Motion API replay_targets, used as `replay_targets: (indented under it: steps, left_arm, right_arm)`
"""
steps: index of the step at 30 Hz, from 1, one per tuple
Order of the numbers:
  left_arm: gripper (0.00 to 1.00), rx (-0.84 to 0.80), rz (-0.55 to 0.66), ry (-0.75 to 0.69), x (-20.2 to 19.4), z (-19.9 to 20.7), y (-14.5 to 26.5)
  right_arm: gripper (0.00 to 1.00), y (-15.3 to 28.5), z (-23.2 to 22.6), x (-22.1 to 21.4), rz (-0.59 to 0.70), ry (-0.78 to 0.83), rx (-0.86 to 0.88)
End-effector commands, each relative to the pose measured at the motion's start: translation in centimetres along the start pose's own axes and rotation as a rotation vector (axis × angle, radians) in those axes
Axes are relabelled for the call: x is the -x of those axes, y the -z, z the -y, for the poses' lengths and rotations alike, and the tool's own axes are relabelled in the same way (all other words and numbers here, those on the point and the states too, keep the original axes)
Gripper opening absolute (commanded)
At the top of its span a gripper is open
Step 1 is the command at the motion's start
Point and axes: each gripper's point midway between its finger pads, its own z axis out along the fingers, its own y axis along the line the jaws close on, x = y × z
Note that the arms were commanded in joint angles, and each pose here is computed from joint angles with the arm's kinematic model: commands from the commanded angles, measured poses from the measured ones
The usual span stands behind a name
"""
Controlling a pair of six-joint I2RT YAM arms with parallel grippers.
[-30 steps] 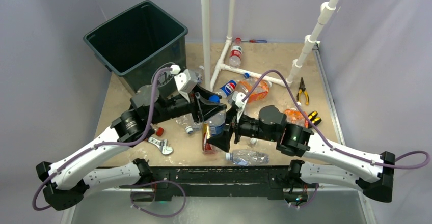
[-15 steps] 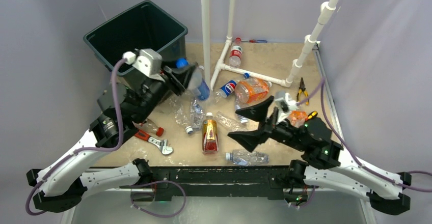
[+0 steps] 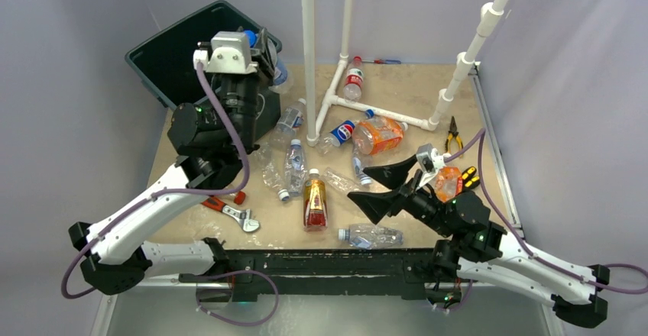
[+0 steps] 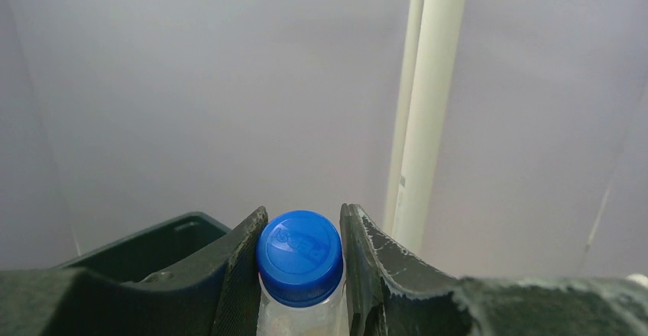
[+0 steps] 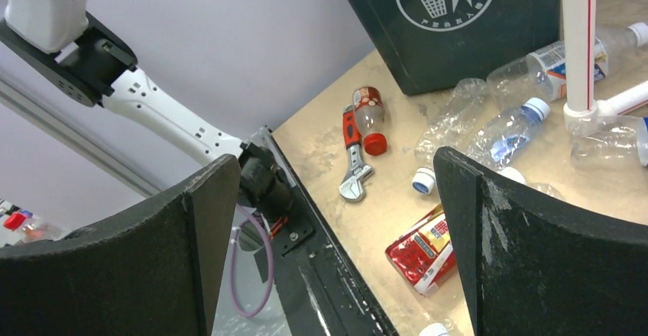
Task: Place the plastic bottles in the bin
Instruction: Pick up the plastic bottle at the center of the board, then place the plastic bottle in the trash bin.
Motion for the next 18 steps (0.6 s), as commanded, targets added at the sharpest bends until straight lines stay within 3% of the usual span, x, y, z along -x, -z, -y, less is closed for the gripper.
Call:
replay_targets:
  steps: [1, 7, 13, 18]
  left_arm:
    - [0.0, 0.136, 0.149, 0.033, 5.9, -3.2, -1.1]
    - [0.0, 0.266, 0.128, -0.114, 4.0, -4.0, -3.8]
    - [0.0, 0.385, 0.069, -0.145, -0.1, -8.4, -8.6]
    - [0.0, 0.334, -0.027, -0.144, -5.1, -10.1, -13.3]
  right_arm:
    - [0.99, -0.4, 0.1, 0.8, 0.043, -0.022, -0.017]
    - [0.99, 0.8, 2.0, 1.0, 0.097, -0.122, -0.11]
    - [0.99, 2.3, 2.2, 0.5, 0.085, -0.104, -0.097]
    - [0.99, 3.3, 2.7, 0.2, 0.073, -0.076, -0.11]
